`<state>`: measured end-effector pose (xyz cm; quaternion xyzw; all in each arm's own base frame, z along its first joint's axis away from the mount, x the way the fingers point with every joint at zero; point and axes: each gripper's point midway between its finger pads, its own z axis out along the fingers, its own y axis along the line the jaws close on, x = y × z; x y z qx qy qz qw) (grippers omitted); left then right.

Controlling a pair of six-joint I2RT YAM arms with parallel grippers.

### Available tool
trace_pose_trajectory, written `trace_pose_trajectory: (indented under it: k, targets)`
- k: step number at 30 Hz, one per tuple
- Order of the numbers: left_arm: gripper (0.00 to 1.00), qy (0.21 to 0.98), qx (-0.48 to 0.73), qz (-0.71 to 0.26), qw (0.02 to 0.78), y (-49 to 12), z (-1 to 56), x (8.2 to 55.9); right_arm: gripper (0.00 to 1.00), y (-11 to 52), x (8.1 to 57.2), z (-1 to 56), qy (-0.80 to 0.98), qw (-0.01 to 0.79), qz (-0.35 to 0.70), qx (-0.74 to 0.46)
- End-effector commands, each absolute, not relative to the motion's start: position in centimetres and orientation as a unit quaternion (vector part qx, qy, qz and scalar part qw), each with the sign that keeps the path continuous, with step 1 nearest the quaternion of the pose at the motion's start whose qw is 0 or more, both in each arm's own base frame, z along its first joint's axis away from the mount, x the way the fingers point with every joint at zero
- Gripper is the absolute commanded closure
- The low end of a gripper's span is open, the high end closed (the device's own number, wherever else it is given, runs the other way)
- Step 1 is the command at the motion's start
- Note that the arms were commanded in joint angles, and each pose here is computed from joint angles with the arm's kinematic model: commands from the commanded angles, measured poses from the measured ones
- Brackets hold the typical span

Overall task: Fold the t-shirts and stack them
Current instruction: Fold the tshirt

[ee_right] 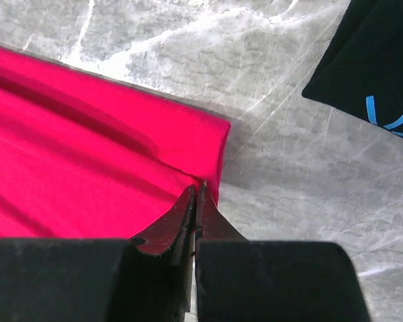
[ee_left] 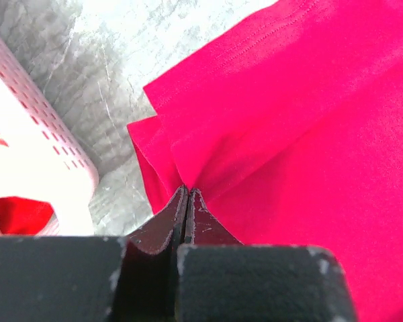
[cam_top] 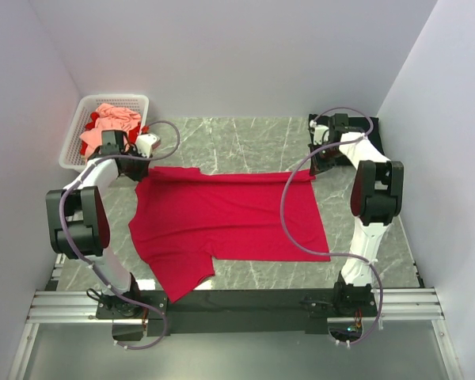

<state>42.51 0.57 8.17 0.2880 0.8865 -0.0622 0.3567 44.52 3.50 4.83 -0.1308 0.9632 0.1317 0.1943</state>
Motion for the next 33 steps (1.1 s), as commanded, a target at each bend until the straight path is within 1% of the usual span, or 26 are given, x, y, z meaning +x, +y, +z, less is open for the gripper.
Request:
trace_pose_trajectory:
  k: [1,8,11,12,13,14,15,16,17,18,19,21,23,24,25,27,28,30,33]
  targets:
    - [0.99,0.878,0.298,-0.052,0.37,0.9,10.4,42.2,1.0,3.7,44.2,7.9,0.955,0.22,0.131,-0.148]
    - [0.99,0.895,0.312,-0.047,0.315,1.6,5.8,40.2,1.0,3.3,41.9,3.8,0.965,0.17,0.127,-0.153]
    - [0.99,0.904,0.313,-0.049,0.287,1.8,4.0,39.6,1.0,3.3,41.7,3.0,0.967,0.156,0.126,-0.158]
    - [0.99,0.907,0.312,-0.049,0.279,2.0,3.7,39.5,0.98,3.4,41.4,2.8,0.968,0.146,0.126,-0.159]
    - [0.95,0.911,0.309,-0.05,0.27,2.1,3.6,39.7,0.93,3.6,41.2,2.6,0.969,0.138,0.131,-0.16]
    - [0.79,0.91,0.309,-0.057,0.269,1.9,3.8,39.8,0.88,3.7,41.5,2.9,0.967,0.141,0.134,-0.166]
    - [0.71,0.906,0.311,-0.061,0.279,1.7,4.7,40.5,0.77,3.7,41.5,3.2,0.967,0.14,0.137,-0.166]
    - [0.64,0.902,0.316,-0.066,0.288,1.4,5.4,40.7,0.72,3.9,41.7,3.9,0.965,0.149,0.138,-0.169]
    - [0.51,0.897,0.317,-0.087,0.297,0.5,6.2,40.7,0.68,4.1,42.2,4.7,0.962,0.161,0.143,-0.17]
    - [0.46,0.89,0.319,-0.089,0.312,0.2,7.4,41.5,0.61,4.3,42.5,5.4,0.96,0.169,0.146,-0.171]
    - [0.43,0.887,0.319,-0.092,0.321,-0.2,8.2,41.9,0.6,4.3,42.7,6.0,0.958,0.175,0.147,-0.172]
    - [0.41,0.88,0.315,-0.099,0.342,-1.3,9.7,43.4,0.58,4.6,43.9,7.6,0.954,0.196,0.152,-0.169]
    - [0.41,0.88,0.302,-0.099,0.352,-1.6,10.0,44.7,0.58,4.8,45.0,8.6,0.951,0.21,0.154,-0.164]
    - [0.41,0.877,0.289,-0.098,0.371,-1.8,11.0,46.1,0.58,4.9,45.3,8.8,0.951,0.212,0.158,-0.162]
    - [0.41,0.884,0.277,-0.093,0.366,-1.5,10.0,46.9,0.58,5.0,45.7,8.7,0.951,0.212,0.158,-0.16]
    - [0.41,0.885,0.259,-0.094,0.375,-1.8,10.7,48.6,0.59,5.0,46.6,9.1,0.951,0.221,0.157,-0.151]
    - [0.42,0.894,0.248,-0.092,0.362,-1.6,9.3,49.1,0.59,5.0,47.3,8.9,0.951,0.223,0.152,-0.148]
    - [0.42,0.897,0.236,-0.091,0.364,-1.8,9.3,50.3,0.61,5.1,47.6,8.7,0.954,0.218,0.151,-0.143]
    - [0.4,0.905,0.227,-0.076,0.353,-1.8,7.6,51.2,0.61,5.1,48.0,8.2,0.955,0.216,0.153,-0.136]
